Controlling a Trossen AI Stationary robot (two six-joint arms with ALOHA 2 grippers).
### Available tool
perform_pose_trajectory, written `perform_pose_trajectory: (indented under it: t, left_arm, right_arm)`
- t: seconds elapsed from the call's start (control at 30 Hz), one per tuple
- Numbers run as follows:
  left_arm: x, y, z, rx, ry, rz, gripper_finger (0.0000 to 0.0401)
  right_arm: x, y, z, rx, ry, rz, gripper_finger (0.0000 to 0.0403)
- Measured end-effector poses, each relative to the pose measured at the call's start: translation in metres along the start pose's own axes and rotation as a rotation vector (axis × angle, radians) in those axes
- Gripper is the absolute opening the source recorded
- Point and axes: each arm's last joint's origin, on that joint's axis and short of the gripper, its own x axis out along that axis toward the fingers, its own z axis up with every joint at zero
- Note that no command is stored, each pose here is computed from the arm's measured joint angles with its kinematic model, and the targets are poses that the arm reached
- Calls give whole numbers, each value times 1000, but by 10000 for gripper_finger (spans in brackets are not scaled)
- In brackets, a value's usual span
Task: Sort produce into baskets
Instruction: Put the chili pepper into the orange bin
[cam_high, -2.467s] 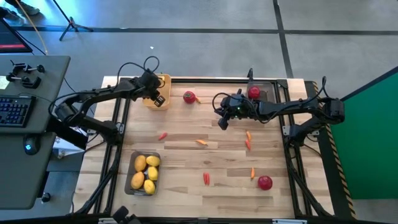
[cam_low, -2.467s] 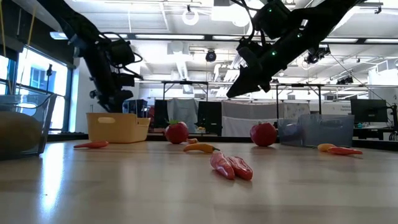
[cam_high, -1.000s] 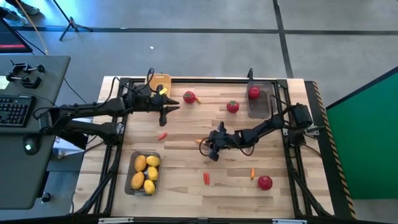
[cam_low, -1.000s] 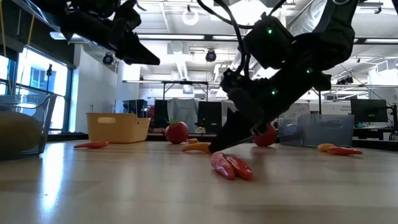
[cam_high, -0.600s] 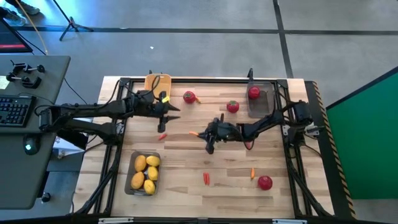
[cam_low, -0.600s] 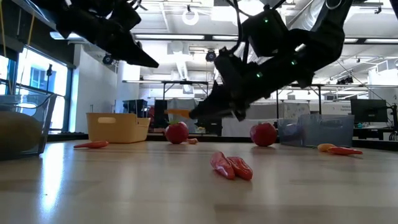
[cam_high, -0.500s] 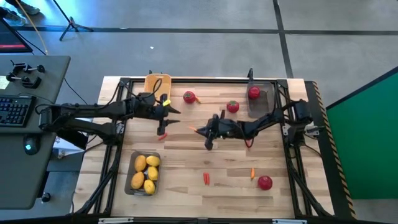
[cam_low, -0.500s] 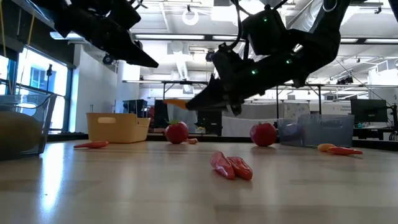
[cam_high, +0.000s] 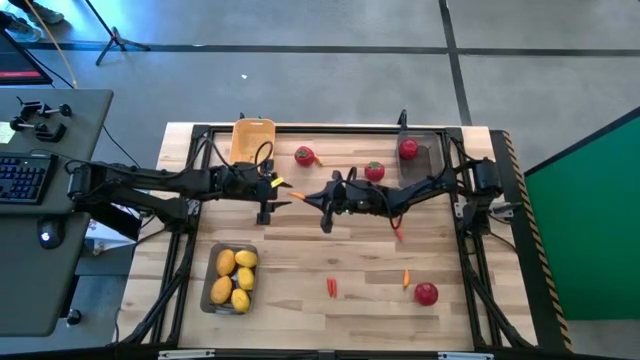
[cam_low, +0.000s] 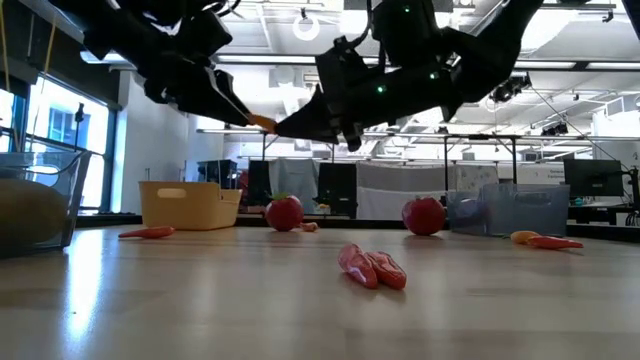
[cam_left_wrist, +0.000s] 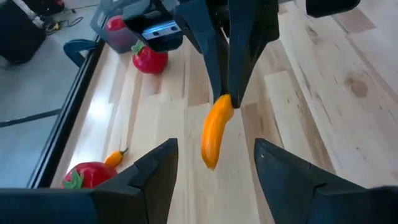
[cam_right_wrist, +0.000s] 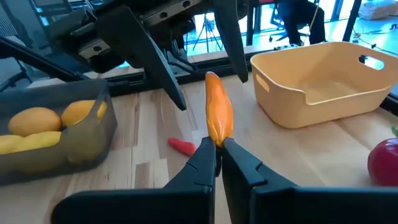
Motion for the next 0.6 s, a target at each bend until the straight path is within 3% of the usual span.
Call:
perform_pose_trajectory:
  t: [0.2,0.6]
  left_arm:
    - [-1,-2,3,-17,-3,-7,149]
    - [-4,3,13,-30,17,-21,20]
  right_arm:
    - [1,0,1,-9,0,2,3]
    - [1,0,1,13,0,2,9]
